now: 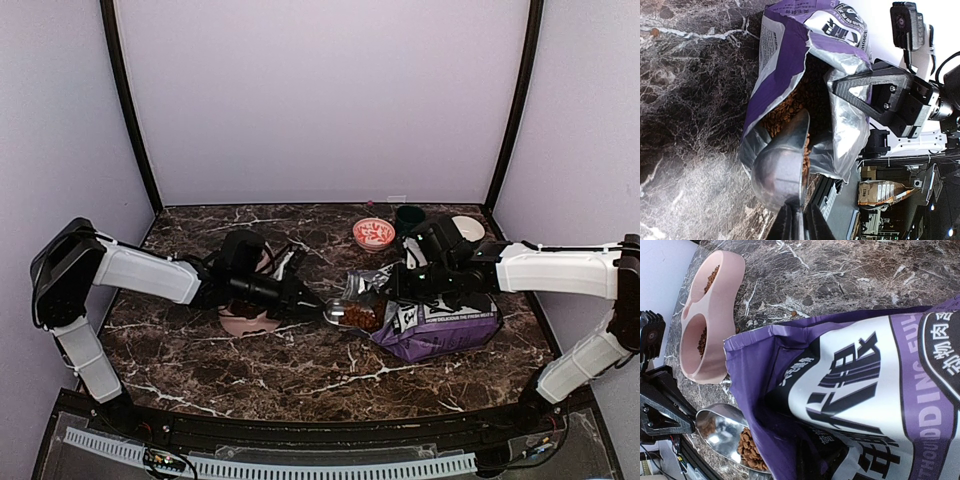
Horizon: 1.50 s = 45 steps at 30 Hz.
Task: Serve the pet food
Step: Collect the pet food from the pet food bag.
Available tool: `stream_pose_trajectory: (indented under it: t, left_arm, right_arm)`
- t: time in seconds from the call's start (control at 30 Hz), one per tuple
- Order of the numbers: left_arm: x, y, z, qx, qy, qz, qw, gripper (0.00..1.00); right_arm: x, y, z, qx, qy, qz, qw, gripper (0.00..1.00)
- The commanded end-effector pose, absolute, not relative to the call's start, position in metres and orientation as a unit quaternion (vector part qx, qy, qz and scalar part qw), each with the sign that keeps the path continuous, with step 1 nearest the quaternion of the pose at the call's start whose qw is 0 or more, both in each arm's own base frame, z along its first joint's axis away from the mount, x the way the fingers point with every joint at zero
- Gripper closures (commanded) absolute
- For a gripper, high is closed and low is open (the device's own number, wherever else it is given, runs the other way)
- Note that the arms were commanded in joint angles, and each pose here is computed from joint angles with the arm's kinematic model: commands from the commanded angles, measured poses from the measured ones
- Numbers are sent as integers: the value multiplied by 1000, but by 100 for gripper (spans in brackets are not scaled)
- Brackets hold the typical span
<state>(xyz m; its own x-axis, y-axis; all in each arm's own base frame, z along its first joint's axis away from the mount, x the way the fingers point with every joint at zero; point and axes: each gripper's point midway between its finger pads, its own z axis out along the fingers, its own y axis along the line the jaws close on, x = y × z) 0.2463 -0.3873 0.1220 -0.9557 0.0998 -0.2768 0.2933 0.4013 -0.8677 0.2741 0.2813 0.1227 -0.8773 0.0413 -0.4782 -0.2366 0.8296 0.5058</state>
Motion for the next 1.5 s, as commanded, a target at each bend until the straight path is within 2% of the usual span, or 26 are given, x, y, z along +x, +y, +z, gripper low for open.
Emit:
stream_pose_trajectory:
  t: [0.0, 0.87, 1.47]
  left_arm:
    - [246, -384, 161, 133, 797, -576, 123, 100]
    - [235, -365, 191, 124, 748, -642, 114, 100]
    - [232, -365, 234, 133, 693, -700, 110, 100]
  right_arm:
    - [286, 281, 131, -38, 923, 282, 259, 100]
    - [293, 279, 131, -28, 926, 269, 264, 100]
    - [295, 280, 126, -28, 927, 272, 258, 100]
